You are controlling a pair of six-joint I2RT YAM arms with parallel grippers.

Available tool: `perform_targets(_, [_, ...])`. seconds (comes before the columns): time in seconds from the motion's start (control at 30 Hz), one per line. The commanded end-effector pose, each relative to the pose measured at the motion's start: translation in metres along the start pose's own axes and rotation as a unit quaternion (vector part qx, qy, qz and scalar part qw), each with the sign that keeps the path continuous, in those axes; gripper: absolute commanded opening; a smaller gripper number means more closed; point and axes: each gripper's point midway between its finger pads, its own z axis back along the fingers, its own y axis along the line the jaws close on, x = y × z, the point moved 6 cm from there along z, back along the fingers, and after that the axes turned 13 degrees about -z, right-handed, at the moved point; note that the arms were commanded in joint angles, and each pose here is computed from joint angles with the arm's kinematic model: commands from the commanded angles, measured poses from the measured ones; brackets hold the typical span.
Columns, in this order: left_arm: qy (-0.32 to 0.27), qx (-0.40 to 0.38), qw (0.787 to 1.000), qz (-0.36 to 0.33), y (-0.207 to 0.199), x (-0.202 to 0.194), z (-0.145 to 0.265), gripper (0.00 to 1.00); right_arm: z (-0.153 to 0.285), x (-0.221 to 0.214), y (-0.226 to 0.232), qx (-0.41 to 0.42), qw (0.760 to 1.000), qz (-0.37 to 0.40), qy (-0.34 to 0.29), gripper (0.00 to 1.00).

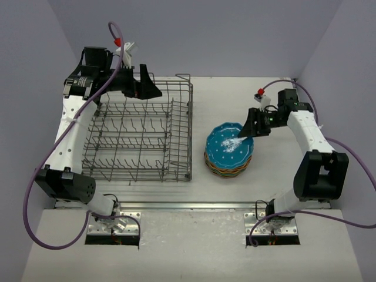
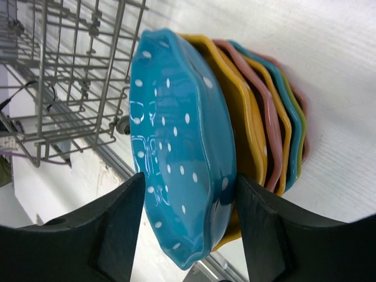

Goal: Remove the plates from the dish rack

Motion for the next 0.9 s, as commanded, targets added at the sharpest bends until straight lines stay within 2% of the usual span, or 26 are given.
perform_targets(0.0, [-0.012,0.085,0.996,0.011,0.025,-0.005,0.022,1.00,0.045,0.034,0.042,-0.017,0.993,0.085,-0.083,0.66])
perform_targets(0.1, [-0.004,0.166,0.986,0.033,0.056,-0.020,0.034,1.00,0.069,0.047,0.057,-0.050,0.983,0.119,-0.130,0.80])
perform_targets(0.17, [-0.003,0.218,0.975,0.029,0.071,-0.027,0.043,1.00,0.088,0.052,0.068,-0.074,0.972,0.144,-0.170,0.99])
perform_targets(0.4, [-0.044,0.320,0.943,-0.078,0.064,-0.043,0.076,1.00,0.105,0.034,0.067,-0.125,0.940,0.173,-0.265,0.99])
perform_targets(0.6, [-0.003,0.397,0.912,-0.100,0.083,-0.090,0.081,1.00,0.102,0.010,0.043,-0.176,0.916,0.161,-0.324,0.99])
perform_targets(0.87, [-0.001,0.413,0.905,-0.105,0.085,-0.115,0.079,1.00,0.084,-0.005,0.028,-0.169,0.926,0.141,-0.307,0.99])
